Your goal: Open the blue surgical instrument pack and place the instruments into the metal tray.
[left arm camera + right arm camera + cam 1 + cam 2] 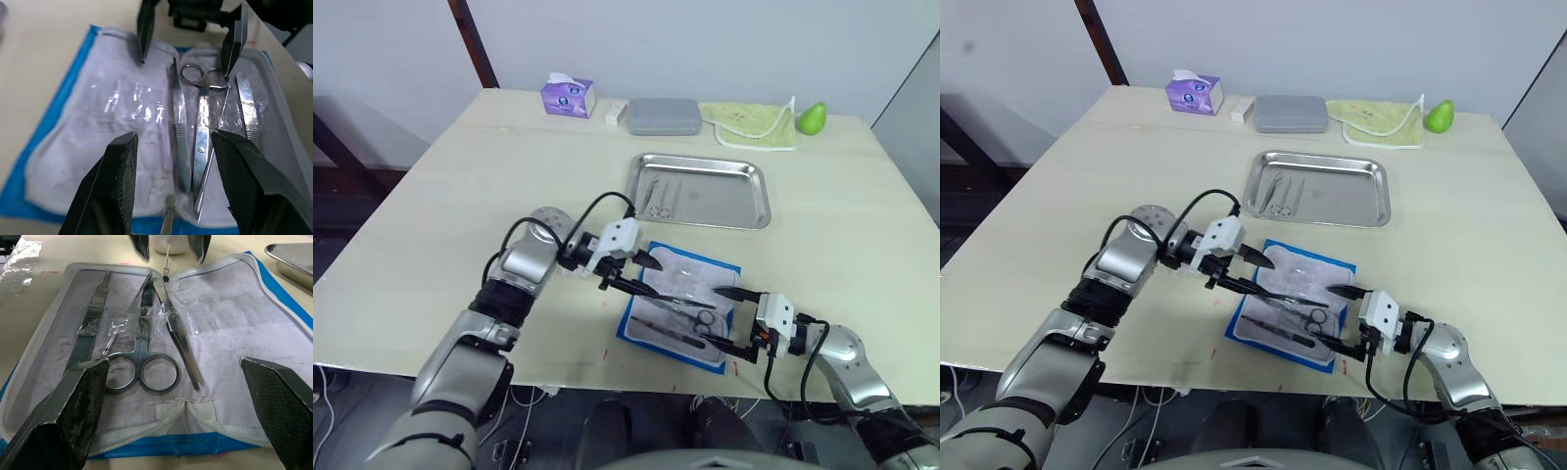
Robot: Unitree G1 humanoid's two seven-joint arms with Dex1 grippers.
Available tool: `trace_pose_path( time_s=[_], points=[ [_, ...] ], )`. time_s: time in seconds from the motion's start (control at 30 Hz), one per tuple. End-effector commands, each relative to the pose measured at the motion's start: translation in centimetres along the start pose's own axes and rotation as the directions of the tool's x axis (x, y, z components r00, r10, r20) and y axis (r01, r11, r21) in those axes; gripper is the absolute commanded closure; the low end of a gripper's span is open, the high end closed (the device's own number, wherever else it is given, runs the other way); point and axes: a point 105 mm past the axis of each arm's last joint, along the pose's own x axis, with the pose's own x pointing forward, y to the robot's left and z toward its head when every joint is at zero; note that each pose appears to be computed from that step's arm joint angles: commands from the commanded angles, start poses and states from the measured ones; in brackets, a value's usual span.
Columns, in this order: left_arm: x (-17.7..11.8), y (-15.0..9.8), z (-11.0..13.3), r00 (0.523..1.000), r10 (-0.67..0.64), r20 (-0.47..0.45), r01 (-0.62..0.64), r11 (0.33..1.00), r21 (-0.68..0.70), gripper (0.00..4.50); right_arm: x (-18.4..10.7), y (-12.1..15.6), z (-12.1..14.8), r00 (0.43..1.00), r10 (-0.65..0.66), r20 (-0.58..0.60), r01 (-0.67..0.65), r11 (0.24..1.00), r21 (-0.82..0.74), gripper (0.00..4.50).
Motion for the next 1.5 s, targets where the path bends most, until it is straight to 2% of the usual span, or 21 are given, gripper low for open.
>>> trace_pose_path(
  time_s=[0.03,0.53,0.77,0.97,1.07,1.1,1.17,1.2,1.5],
  points=[
    [0.7,0.7,0.5,0.999,0.009,-0.032,-0.007,0.998,0.066,1.95,-1.2,2.4,-4.7,0.98,0.047,-0.193,-0.019,0.989,0.145,0.0],
    [1.9,0.8,-1.2,0.995,0.013,-0.103,-0.003,0.996,0.094,1.95,-1.5,2.6,-4.6,0.978,0.046,-0.204,-0.015,0.988,0.152,0.0],
    [2.7,0.4,-1.4,0.992,-0.025,-0.121,0.038,0.994,0.106,1.95,-1.1,2.5,-4.8,0.977,0.049,-0.207,-0.017,0.988,0.152,0.0],
    [3.0,-0.6,-2.5,0.988,-0.073,-0.134,0.084,0.994,0.077,1.95,-1.0,2.6,-4.7,0.977,0.048,-0.206,-0.017,0.988,0.153,0.0],
    [3.0,-0.8,-3.2,0.984,-0.08,-0.157,0.091,0.994,0.066,2.87,-0.9,2.6,-4.6,0.977,0.05,-0.205,-0.018,0.988,0.154,0.0],
    [2.9,-0.9,-3.5,0.982,-0.086,-0.17,0.098,0.993,0.064,3.23,-0.9,2.6,-4.6,0.977,0.051,-0.205,-0.019,0.988,0.155,0.0],
    [2.9,-0.9,-3.8,0.979,-0.085,-0.183,0.098,0.993,0.063,4.21,-0.8,2.7,-4.6,0.977,0.053,-0.205,-0.021,0.988,0.155,0.0],
    [2.9,-0.9,-3.9,0.978,-0.083,-0.189,0.097,0.993,0.064,4.43,-0.8,2.7,-4.5,0.977,0.054,-0.204,-0.022,0.988,0.155,0.0],
    [2.3,-0.3,-2.7,0.979,-0.072,-0.189,0.09,0.992,0.091,4.43,-0.3,3.1,-4.9,0.97,0.077,-0.229,-0.043,0.988,0.147,0.0]
  ],
)
